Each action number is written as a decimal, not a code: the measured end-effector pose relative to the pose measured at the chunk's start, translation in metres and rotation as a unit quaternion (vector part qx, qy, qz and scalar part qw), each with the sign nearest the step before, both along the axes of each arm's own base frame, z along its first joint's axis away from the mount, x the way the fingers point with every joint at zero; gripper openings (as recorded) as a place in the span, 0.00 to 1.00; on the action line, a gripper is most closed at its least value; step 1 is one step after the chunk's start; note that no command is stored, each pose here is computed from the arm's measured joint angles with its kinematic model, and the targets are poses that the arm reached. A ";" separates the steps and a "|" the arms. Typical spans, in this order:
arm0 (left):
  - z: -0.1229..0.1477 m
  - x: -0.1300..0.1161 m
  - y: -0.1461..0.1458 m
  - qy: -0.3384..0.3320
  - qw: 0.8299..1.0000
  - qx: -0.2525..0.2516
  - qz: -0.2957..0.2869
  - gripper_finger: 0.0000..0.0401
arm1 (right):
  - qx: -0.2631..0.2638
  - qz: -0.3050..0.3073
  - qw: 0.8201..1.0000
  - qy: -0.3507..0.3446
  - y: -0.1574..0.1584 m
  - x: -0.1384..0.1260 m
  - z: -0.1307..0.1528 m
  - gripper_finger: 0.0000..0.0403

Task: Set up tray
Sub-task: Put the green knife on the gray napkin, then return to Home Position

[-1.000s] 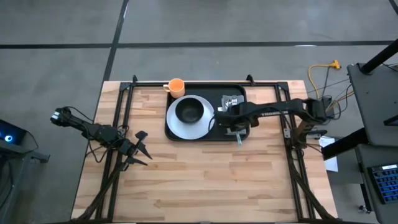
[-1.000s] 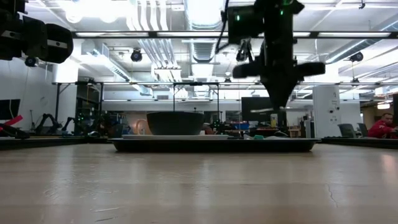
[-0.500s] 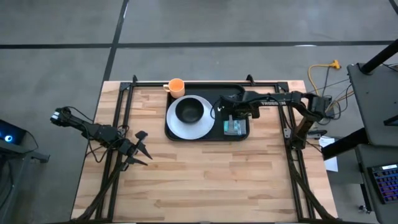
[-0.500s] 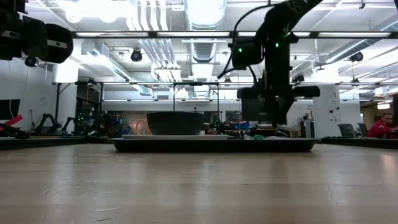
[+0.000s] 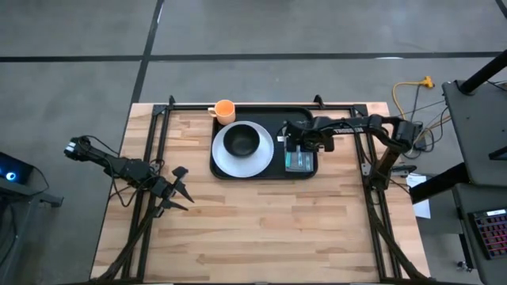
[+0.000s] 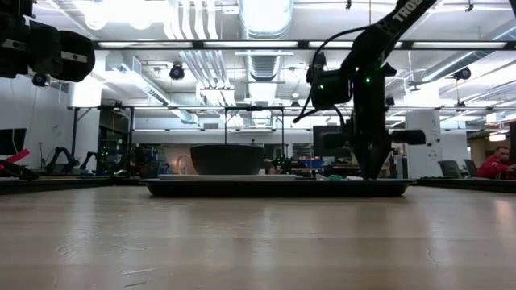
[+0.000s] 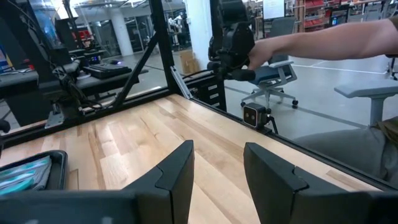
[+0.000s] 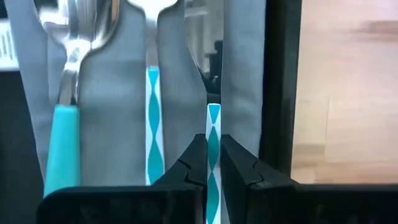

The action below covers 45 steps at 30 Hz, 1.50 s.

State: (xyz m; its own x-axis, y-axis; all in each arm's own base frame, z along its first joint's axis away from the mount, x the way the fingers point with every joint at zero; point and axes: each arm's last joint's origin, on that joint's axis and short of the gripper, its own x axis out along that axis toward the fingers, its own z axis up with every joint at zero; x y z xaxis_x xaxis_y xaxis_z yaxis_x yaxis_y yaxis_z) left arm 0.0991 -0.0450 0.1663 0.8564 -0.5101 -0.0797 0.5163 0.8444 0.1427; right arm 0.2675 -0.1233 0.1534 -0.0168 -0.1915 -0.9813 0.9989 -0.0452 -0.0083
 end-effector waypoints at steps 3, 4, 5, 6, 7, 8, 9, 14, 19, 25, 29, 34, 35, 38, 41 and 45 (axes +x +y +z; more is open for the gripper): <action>0.000 0.000 0.000 0.000 1.000 0.000 0.000 0.30 | -0.005 -0.006 1.000 -0.008 -0.004 -0.002 -0.003 0.03; 0.000 0.000 0.000 0.000 1.000 0.000 0.000 0.30 | -0.005 -0.008 1.000 -0.008 -0.004 -0.003 -0.005 0.03; 0.000 0.000 0.000 0.000 1.000 0.000 0.000 0.30 | -0.006 -0.010 1.000 -0.008 -0.005 -0.004 -0.006 0.03; 0.000 0.000 0.000 0.000 1.000 0.000 0.000 0.30 | -0.008 -0.012 1.000 -0.007 -0.005 -0.005 -0.007 0.03; 0.000 0.000 0.000 0.000 1.000 0.000 0.000 0.30 | -0.010 -0.012 1.000 -0.006 -0.005 -0.005 -0.008 0.03; 0.000 0.000 0.000 0.000 1.000 0.000 0.000 0.30 | -0.011 -0.012 1.000 -0.005 -0.005 -0.005 -0.008 0.03; 0.000 0.000 0.000 0.000 1.000 0.000 0.000 0.30 | -0.012 -0.012 1.000 -0.005 -0.005 -0.006 -0.008 0.03; 0.000 0.000 0.000 0.000 1.000 0.000 0.000 0.30 | -0.015 -0.010 1.000 -0.001 -0.005 -0.006 -0.009 0.08; 0.000 0.000 0.000 0.000 1.000 0.000 0.000 0.30 | -0.017 -0.011 1.000 0.000 -0.005 -0.005 -0.007 0.17; 0.000 0.000 0.000 0.000 1.000 0.000 0.000 0.30 | -0.016 -0.009 1.000 0.019 -0.006 -0.005 0.001 0.26; 0.000 0.000 0.000 0.000 1.000 0.000 0.000 0.30 | -0.022 -0.008 0.999 0.045 -0.008 -0.003 0.014 0.30; 0.000 0.000 0.000 0.000 1.000 0.000 0.000 0.30 | -0.031 0.017 0.999 0.039 -0.012 0.005 0.032 0.32; 0.000 0.000 0.000 0.000 1.000 0.000 0.000 0.30 | -0.033 0.027 0.998 0.034 -0.013 0.008 0.035 0.32; 0.000 0.000 0.000 0.000 1.000 0.000 0.000 0.30 | -0.041 0.043 0.998 0.013 -0.013 0.017 0.047 0.32; 0.000 0.000 0.000 0.000 1.000 0.000 0.000 0.30 | -0.050 0.047 0.998 -0.010 -0.014 0.025 0.059 0.31; 0.000 0.000 0.000 0.000 1.000 0.000 0.000 0.30 | -0.089 0.062 0.994 -0.022 -0.013 0.034 0.071 0.29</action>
State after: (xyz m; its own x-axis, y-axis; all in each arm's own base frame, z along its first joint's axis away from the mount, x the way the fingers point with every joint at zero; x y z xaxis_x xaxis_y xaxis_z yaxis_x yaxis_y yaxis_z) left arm 0.0991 -0.0450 0.1664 0.8565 -0.5101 -0.0793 0.5162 0.8446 0.1425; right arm 0.3014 -0.1359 0.2246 0.0597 -0.3608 -0.9307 0.9962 0.0807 0.0326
